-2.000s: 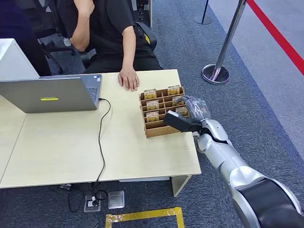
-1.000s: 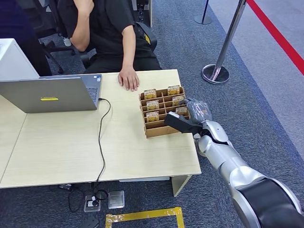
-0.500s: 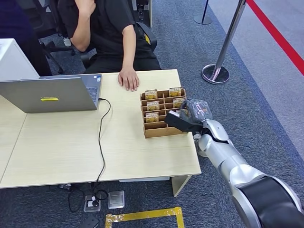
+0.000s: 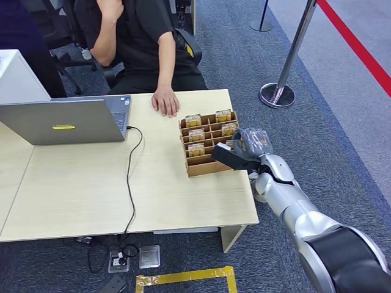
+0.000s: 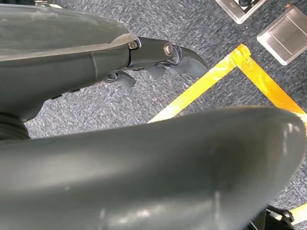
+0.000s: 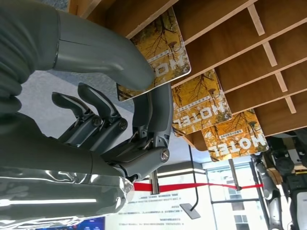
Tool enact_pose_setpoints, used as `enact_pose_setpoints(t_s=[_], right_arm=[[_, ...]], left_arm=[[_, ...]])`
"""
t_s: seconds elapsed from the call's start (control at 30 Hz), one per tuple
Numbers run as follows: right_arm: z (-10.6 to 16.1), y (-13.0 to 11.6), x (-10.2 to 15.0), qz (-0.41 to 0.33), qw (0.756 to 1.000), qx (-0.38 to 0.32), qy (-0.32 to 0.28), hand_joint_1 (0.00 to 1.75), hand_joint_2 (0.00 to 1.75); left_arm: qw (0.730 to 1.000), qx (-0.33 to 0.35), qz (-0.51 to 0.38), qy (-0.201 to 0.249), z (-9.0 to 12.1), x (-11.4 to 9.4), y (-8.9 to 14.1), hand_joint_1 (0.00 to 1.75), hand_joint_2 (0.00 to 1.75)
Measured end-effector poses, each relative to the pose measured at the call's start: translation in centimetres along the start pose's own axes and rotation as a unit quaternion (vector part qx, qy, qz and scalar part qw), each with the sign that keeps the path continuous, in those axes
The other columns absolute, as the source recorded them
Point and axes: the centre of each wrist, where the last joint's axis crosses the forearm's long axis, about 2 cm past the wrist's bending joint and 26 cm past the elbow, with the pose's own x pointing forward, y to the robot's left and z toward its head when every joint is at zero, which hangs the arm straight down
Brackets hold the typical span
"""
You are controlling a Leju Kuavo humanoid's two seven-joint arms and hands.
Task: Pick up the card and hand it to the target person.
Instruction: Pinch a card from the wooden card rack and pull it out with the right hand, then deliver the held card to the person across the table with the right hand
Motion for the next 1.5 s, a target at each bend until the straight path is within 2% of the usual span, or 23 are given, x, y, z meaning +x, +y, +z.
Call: enact_pose_setpoints(t_s=[0.03,0.17,0.43,0.57,0.77,0.93,1.1,1.3,1.4,1.43,1.5], right_arm=[[0.0,0.0,0.0,0.000,1.000,0.000,0.000,1.75,1.75],[0.0,0.0,-0.1,-0.002,1.000,-0.002,-0.001,1.75,1.75],[0.2,-0.1,-0.5,-0.029,0.999,-0.015,-0.006,1.75,1.75],[0.0,-0.5,-0.5,-0.064,0.997,-0.048,-0.022,1.75,1.75],[-1.5,-3.4,0.3,-0.118,0.982,-0.141,-0.053,1.75,1.75],[-2.9,-6.6,1.5,-0.129,0.963,-0.221,-0.085,1.75,1.75],[-4.2,-9.5,2.7,-0.131,0.950,-0.263,-0.106,1.75,1.75],[-5.0,-10.5,3.7,-0.131,0.944,-0.279,-0.117,1.75,1.75],[-5.2,-10.0,4.2,-0.131,0.944,-0.278,-0.118,1.75,1.75],[-5.2,-9.6,4.4,-0.131,0.945,-0.276,-0.116,1.40,1.75],[-5.1,-8.9,4.8,-0.132,0.946,-0.273,-0.115,0.53,1.75]], left_arm=[[1.000,0.000,0.000,0.000,0.0,0.0,0.0,0.00,0.00],[1.000,0.003,-0.005,0.001,0.0,0.0,0.0,0.00,1.75],[1.000,0.015,-0.015,0.003,0.0,0.1,0.1,0.00,1.75],[1.000,0.019,-0.014,0.002,0.0,0.0,0.1,0.00,1.75],[1.000,0.019,-0.014,0.003,0.0,0.0,0.1,0.00,1.75],[1.000,0.020,-0.015,0.003,0.0,0.2,0.1,0.00,1.75],[1.000,0.021,-0.020,-0.002,-0.2,0.7,0.5,0.00,1.75],[0.999,0.022,-0.023,-0.002,-0.3,1.2,0.7,0.00,1.75],[0.999,0.023,-0.025,-0.003,-0.3,1.3,0.7,0.00,1.75],[0.999,0.024,-0.026,-0.004,-0.3,1.3,0.6,0.00,1.75],[0.999,0.027,-0.031,-0.003,-0.3,1.4,0.6,0.00,0.87]])
